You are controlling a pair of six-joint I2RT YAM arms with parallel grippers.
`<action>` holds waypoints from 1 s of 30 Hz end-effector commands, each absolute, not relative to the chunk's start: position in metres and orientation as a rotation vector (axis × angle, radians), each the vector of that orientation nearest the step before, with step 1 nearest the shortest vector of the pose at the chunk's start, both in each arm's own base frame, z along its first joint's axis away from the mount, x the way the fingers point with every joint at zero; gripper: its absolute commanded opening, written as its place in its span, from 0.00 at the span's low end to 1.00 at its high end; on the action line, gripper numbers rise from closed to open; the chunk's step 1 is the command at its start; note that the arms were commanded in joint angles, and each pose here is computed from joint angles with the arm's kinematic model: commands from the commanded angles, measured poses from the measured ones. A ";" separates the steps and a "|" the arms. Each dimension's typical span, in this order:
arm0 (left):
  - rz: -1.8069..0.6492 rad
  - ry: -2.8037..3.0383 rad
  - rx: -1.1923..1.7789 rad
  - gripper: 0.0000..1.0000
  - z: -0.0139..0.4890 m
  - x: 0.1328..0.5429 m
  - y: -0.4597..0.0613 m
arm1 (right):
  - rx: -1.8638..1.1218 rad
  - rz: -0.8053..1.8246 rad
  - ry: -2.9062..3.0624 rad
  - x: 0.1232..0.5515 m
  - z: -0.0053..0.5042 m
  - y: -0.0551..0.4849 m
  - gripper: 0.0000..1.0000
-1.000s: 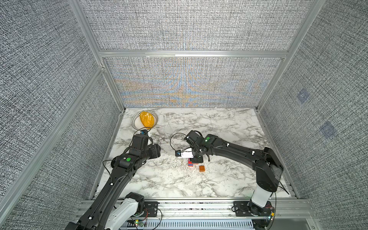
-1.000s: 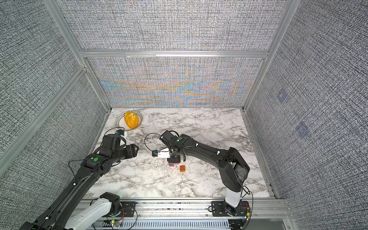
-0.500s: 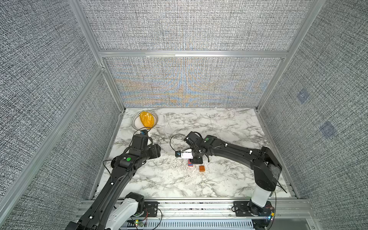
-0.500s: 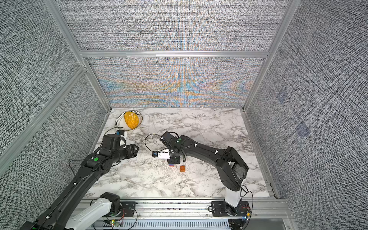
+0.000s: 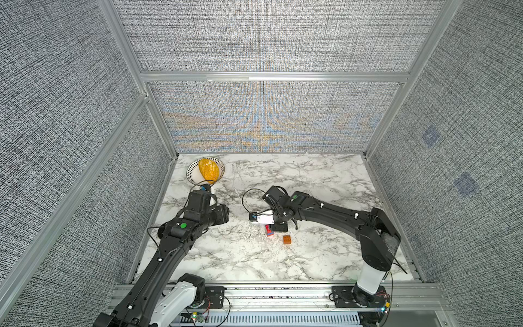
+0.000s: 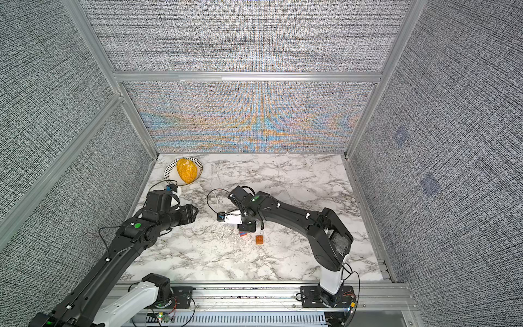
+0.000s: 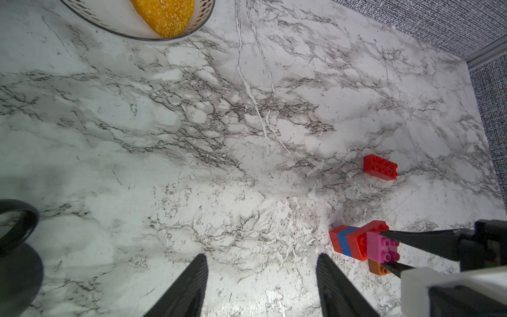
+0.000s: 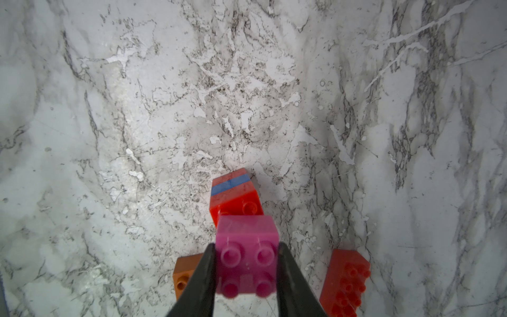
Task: Assemble the letter p with lego
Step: Assemble the lego brick with the lego brick.
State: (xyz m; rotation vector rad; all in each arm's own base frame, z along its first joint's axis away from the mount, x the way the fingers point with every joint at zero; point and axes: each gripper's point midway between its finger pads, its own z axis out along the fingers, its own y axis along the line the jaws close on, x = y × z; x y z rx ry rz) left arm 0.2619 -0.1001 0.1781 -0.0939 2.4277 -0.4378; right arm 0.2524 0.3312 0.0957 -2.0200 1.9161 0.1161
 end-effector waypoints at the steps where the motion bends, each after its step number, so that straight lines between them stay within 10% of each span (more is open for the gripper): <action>1: -0.439 2.417 -0.088 0.65 0.180 0.264 -0.100 | -2.016 0.152 1.929 0.247 0.096 0.331 0.14; 30: -0.417 2.402 -0.098 0.65 0.190 0.258 -0.094 | -1.322 0.136 2.421 0.269 0.125 0.333 0.13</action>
